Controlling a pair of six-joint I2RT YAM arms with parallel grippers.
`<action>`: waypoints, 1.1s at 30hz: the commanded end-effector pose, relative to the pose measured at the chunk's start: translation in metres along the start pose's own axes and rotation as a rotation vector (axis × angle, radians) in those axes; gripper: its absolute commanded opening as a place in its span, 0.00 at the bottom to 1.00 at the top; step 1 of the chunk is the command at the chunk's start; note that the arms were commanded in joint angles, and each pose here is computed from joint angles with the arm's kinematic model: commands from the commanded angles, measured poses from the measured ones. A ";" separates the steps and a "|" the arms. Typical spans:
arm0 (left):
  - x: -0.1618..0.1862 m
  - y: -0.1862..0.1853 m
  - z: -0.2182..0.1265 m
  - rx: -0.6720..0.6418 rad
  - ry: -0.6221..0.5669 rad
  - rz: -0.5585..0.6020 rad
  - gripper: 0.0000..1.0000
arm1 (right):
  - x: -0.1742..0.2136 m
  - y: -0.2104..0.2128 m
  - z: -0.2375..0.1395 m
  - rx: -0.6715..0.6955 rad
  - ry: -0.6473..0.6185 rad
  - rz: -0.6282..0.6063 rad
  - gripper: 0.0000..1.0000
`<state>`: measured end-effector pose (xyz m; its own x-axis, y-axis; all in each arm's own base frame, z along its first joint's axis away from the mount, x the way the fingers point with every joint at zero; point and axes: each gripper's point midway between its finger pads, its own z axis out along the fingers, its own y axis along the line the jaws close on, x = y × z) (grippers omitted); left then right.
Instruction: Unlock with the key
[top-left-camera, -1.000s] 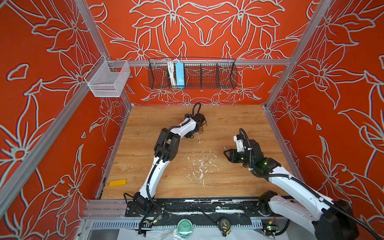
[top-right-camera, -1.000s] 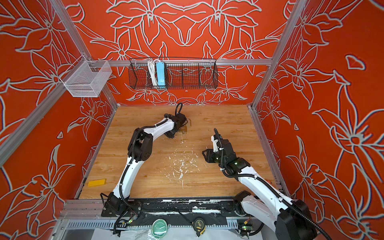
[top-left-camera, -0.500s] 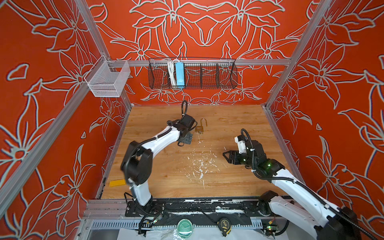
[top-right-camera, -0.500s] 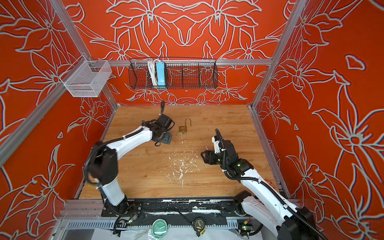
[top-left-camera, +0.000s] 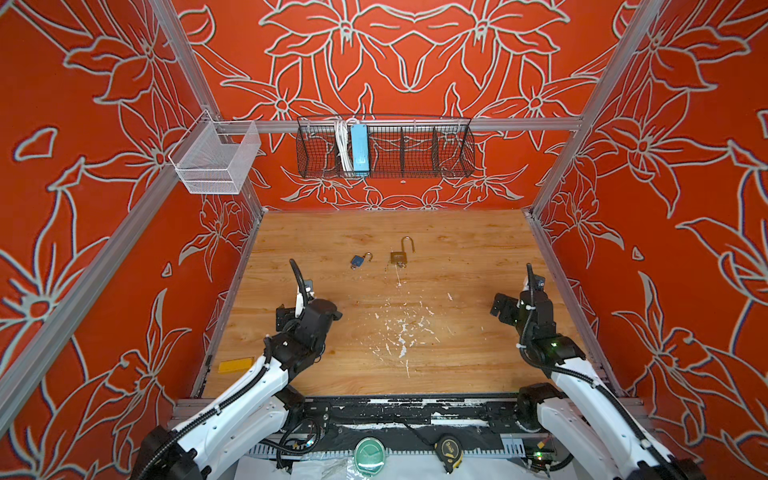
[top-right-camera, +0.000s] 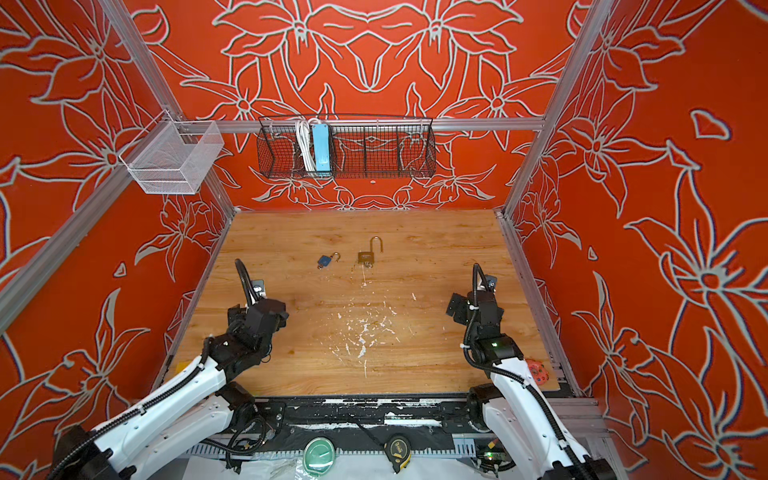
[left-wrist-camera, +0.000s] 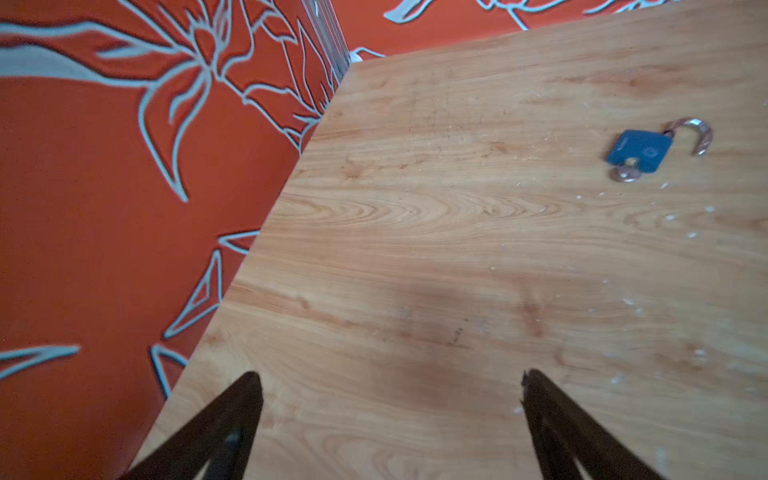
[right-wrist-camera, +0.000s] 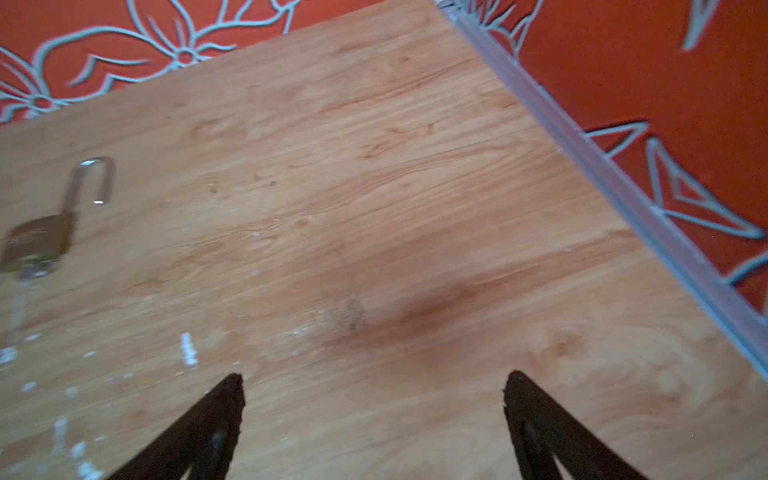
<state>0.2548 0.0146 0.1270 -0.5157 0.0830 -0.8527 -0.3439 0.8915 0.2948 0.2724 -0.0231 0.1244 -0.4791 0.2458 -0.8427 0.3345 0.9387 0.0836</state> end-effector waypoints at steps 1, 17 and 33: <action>-0.023 0.005 0.008 0.000 -0.175 -0.147 0.98 | -0.033 -0.019 -0.002 0.124 -0.190 -0.114 0.98; -0.022 -0.035 0.092 0.256 -0.155 -0.197 0.97 | -0.025 0.046 0.032 -0.222 -0.367 -0.285 0.98; -0.020 -0.034 0.105 0.228 -0.032 -0.189 0.97 | -0.017 0.049 0.094 -0.217 -0.161 -0.249 0.98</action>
<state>0.3594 0.0280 0.0879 -0.4317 -0.0894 -0.8976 -0.2485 0.9684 0.0231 0.3730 -0.0073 0.0919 -0.3781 -0.0255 -0.9254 0.0487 0.9977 -0.0474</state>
